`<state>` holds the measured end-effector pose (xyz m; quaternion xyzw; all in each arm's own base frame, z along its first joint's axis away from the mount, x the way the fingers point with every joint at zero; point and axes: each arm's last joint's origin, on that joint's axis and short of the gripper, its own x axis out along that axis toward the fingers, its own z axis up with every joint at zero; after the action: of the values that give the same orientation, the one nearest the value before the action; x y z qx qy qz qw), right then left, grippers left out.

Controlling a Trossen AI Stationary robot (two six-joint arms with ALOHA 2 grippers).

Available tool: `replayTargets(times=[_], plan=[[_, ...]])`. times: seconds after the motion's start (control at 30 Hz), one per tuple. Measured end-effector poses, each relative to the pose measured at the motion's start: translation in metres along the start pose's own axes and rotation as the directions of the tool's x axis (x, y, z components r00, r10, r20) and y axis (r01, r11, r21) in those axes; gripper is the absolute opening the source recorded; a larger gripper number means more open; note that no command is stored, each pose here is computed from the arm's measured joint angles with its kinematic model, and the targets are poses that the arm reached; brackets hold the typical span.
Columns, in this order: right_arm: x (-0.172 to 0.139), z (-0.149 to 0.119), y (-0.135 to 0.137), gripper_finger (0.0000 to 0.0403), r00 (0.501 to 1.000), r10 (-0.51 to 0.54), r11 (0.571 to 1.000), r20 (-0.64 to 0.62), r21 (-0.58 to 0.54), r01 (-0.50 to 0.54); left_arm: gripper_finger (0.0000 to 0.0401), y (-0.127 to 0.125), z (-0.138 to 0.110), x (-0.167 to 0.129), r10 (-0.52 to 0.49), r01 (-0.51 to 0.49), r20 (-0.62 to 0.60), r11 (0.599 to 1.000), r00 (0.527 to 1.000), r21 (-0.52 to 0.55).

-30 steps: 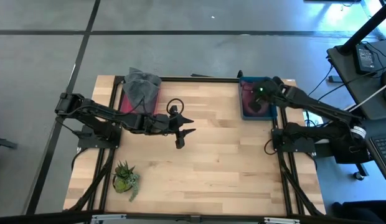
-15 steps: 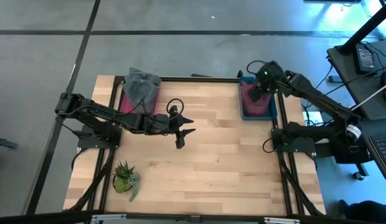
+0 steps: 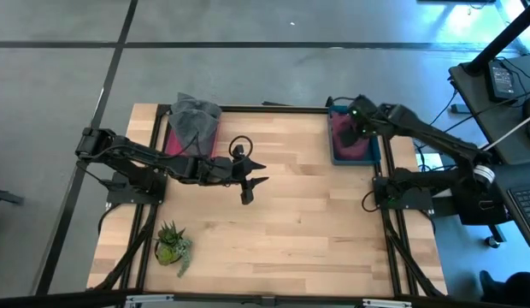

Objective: Pick & Place hat
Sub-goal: Put the red cap into the blue bin

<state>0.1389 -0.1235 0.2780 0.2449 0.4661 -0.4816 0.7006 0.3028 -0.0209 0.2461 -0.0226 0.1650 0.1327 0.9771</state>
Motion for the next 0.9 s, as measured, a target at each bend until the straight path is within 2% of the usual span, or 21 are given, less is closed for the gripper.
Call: replayTargets(times=[0.27, 0.37, 0.53, 0.7, 0.9], plan=[[0.065, 0.004, -0.002, 0.0237, 0.997, -0.049, 0.998, -0.052, 0.039, 0.051, 0.0175, 0.0, 0.0, 0.0, -0.001, 0.001, -0.001, 1.0, 1.0, -0.01], [0.081, 0.008, -0.006, 0.0237, 0.993, -0.072, 0.997, -0.089, 0.027, 0.075, 0.0172, 0.0, 0.0, 0.0, -0.002, 0.002, -0.001, 1.0, 1.0, -0.009], [0.102, 0.018, -0.007, 0.0237, 0.994, -0.079, 0.997, -0.071, -0.017, 0.078, 0.0172, 0.0, 0.0, 0.0, -0.003, 0.003, -0.001, 1.0, 1.0, -0.009], [0.1, 0.019, -0.007, 0.0237, 0.996, -0.074, 0.996, -0.056, -0.055, 0.071, 0.0175, 0.0, 0.0, 0.0, -0.003, 0.003, -0.001, 1.0, 1.0, -0.008], [0.057, 0.022, -0.005, 0.0237, 0.996, -0.006, 0.999, 0.09, -0.047, 0.011, 0.0172, 0.0, 0.0, 0.0, -0.003, 0.003, -0.002, 1.0, 1.0, -0.007]])
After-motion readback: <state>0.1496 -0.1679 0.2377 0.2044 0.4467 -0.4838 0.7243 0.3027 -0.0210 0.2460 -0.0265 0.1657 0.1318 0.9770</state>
